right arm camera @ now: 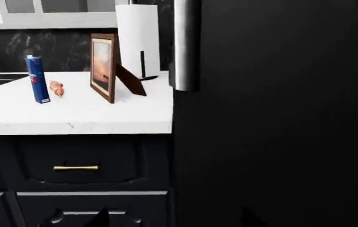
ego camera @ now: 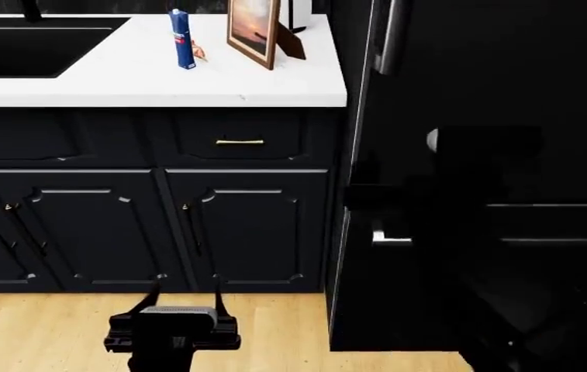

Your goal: Open the fridge door

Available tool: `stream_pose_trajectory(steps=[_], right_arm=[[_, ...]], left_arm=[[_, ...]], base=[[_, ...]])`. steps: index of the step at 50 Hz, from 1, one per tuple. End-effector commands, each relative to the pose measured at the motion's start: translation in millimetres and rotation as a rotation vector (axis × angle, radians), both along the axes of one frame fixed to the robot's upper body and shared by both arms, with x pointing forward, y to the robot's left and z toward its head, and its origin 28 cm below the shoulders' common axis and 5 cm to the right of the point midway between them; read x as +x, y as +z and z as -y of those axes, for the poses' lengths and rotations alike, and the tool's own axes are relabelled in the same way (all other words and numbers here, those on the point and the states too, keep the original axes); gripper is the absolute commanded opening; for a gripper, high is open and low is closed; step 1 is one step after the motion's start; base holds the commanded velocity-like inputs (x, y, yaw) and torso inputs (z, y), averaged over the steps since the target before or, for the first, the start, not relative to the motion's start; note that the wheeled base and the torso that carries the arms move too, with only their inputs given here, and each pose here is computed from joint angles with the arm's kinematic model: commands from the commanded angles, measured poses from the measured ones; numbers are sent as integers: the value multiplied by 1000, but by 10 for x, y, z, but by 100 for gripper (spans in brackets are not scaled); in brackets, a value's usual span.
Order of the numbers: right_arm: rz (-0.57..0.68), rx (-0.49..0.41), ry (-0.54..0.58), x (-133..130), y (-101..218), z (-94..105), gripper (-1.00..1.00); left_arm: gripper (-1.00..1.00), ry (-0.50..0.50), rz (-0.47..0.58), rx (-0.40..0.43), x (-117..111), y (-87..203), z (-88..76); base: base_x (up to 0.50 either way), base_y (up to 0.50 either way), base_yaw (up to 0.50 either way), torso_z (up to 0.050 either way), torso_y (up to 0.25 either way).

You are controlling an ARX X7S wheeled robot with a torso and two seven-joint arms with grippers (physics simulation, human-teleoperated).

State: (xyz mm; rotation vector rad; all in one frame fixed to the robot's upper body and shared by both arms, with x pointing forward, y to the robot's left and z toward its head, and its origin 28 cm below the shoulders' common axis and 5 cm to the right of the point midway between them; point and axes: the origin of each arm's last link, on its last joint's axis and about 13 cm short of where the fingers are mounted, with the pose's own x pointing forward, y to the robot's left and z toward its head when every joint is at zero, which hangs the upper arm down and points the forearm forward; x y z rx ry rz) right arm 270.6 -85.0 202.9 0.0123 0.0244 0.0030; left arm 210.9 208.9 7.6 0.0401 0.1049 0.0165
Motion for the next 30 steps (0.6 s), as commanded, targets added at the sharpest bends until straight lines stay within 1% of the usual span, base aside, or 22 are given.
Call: stream_pose_trajectory(steps=[1, 4, 8, 14, 19, 22, 30], right_arm=[[0, -218, 249, -220, 1451, -103, 100], [-23, -213, 263, -94, 1648, -118, 100], [-43, -178, 279, 23, 1923, -122, 100], [-31, -163, 241, 178, 2098, -97, 100], [-16, -126, 203, 353, 2056, -43, 100], [-21, -126, 190, 449, 1993, -35, 100], [-59, -107, 143, 711, 1795, -31, 100]], left_arm=[[100, -34, -45, -8, -53, -7, -58], [100, -40, -50, -12, -56, 7, -71], [100, -64, -62, -4, -87, 7, -77], [100, -85, -69, 19, -124, -24, -73], [100, -75, -73, 43, -112, -57, -97], [100, -70, -74, 55, -108, -74, -101], [100, -78, -82, 54, -126, -91, -91]], base=[[0, 0, 0, 0, 0], [0, 0, 0, 0, 0], [0, 0, 0, 0, 0], [0, 0, 0, 0, 0], [0, 0, 0, 0, 0], [0, 0, 0, 0, 0], [0, 0, 0, 0, 0]])
